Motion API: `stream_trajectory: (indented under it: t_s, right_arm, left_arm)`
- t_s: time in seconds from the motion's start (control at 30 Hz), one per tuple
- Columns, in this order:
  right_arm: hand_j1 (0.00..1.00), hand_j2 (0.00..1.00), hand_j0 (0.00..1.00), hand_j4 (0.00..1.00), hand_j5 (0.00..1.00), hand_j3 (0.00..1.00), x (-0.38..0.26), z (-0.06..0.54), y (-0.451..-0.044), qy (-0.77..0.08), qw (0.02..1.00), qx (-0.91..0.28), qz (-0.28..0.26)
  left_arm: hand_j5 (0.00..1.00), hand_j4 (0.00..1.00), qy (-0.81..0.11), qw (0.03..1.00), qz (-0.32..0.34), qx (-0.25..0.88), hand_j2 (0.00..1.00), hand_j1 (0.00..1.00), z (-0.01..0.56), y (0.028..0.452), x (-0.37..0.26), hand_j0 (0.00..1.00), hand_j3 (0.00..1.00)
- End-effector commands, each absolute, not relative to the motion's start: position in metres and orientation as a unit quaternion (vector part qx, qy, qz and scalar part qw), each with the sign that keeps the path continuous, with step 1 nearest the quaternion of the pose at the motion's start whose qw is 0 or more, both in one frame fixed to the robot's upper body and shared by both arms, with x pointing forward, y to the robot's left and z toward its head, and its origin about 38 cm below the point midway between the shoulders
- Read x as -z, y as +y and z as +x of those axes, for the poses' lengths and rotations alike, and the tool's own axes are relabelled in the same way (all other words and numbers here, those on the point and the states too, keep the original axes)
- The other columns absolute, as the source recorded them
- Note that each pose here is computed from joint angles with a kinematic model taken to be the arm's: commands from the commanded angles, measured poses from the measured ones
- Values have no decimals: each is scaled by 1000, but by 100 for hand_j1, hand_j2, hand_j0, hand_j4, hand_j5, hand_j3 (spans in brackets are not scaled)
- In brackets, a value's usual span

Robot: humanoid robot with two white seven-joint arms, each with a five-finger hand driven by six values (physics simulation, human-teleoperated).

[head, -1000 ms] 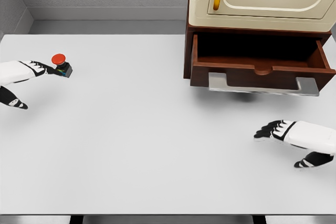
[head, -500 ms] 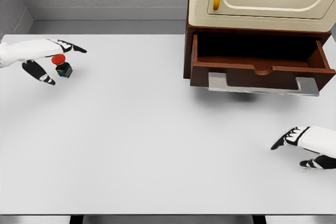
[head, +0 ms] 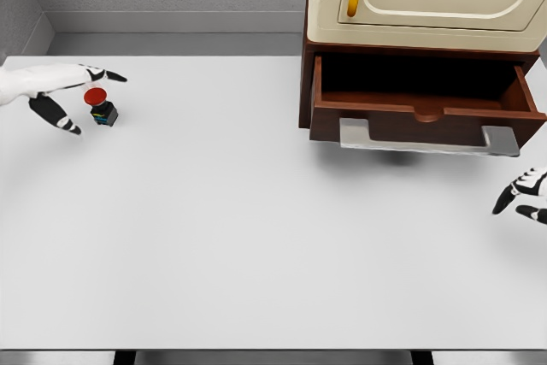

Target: Put the switch into the drawer with left arm, and close the drawer with right arm

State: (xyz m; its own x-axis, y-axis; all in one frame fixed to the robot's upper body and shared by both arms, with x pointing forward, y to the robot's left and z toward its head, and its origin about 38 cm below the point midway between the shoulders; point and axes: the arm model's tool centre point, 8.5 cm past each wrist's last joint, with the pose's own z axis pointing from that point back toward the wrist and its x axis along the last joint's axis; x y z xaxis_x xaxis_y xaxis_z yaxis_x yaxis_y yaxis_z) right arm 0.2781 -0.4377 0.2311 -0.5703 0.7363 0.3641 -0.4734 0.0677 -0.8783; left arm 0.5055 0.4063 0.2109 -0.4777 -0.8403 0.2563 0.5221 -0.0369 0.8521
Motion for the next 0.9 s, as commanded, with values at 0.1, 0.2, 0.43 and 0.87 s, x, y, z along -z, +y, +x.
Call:
stream_trajectory:
  t_s: [0.1,0.2,0.43,0.87]
  right_arm:
    - [48,48,48,48,48,48,-233,279,-437,-580,449,-671,-113]
    - [48,48,48,48,48,48,-233,280,-436,-580,448,-672,-111]
    - [48,48,48,48,48,48,-232,281,-434,-580,447,-673,-108]
    - [49,49,49,49,49,49,-236,288,-427,-575,434,-686,-102]
  left_arm:
    - [95,95,-492,505,161,691,95,95,507,415,-204,95,95]
    - [93,93,-488,520,156,683,93,93,511,414,-193,93,93]
    - [93,93,-486,541,149,670,93,93,521,408,-182,93,93]
    - [67,67,-484,543,152,669,67,67,521,411,-182,67,67]
